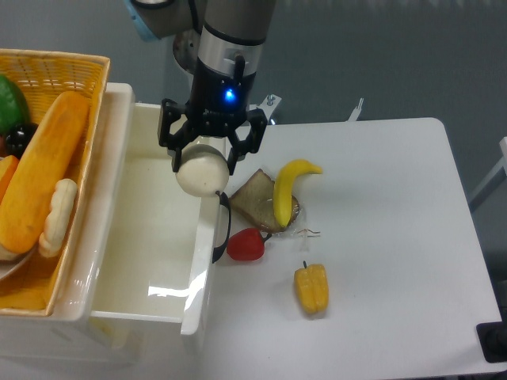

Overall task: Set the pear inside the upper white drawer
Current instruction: 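Lower the pear into the open white drawer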

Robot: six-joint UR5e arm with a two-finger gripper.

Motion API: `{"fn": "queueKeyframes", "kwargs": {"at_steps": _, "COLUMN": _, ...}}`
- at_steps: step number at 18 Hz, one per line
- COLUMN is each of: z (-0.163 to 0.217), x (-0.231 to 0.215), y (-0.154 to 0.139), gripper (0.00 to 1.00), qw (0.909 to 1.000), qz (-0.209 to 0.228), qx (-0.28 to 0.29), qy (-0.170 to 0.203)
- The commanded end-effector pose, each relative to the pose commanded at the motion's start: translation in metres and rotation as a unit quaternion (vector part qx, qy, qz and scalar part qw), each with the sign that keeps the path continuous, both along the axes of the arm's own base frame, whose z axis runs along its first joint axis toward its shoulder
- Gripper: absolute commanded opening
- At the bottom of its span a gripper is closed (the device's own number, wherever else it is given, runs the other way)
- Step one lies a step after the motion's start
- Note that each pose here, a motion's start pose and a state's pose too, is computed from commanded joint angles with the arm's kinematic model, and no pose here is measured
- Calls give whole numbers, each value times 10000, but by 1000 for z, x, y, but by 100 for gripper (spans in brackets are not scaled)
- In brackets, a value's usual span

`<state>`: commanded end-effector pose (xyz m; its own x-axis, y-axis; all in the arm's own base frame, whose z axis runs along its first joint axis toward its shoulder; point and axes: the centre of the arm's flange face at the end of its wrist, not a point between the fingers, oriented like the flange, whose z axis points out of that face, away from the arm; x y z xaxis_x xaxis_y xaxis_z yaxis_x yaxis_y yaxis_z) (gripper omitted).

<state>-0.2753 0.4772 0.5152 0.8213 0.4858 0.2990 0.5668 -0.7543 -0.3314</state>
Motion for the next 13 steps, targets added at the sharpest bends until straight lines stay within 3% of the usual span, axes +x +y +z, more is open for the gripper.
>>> {"fn": "queueKeyframes", "kwargs": {"at_steps": 8, "z": -3, "x": 12, "y": 7, "gripper": 65, "qw": 9999, "qz": -135, "qx": -31, "qy": -20}}
{"fn": "queueKeyframes", "kwargs": {"at_steps": 11, "z": -5, "x": 11, "y": 9, "gripper": 80, "qw": 9998, "qz": -170, "qx": -34, "qy": -12}}
{"fn": "queueKeyframes", "kwargs": {"at_steps": 13, "z": -5, "x": 13, "y": 10, "gripper": 81, "qw": 9998, "qz": -186, "qx": -34, "qy": -12}}
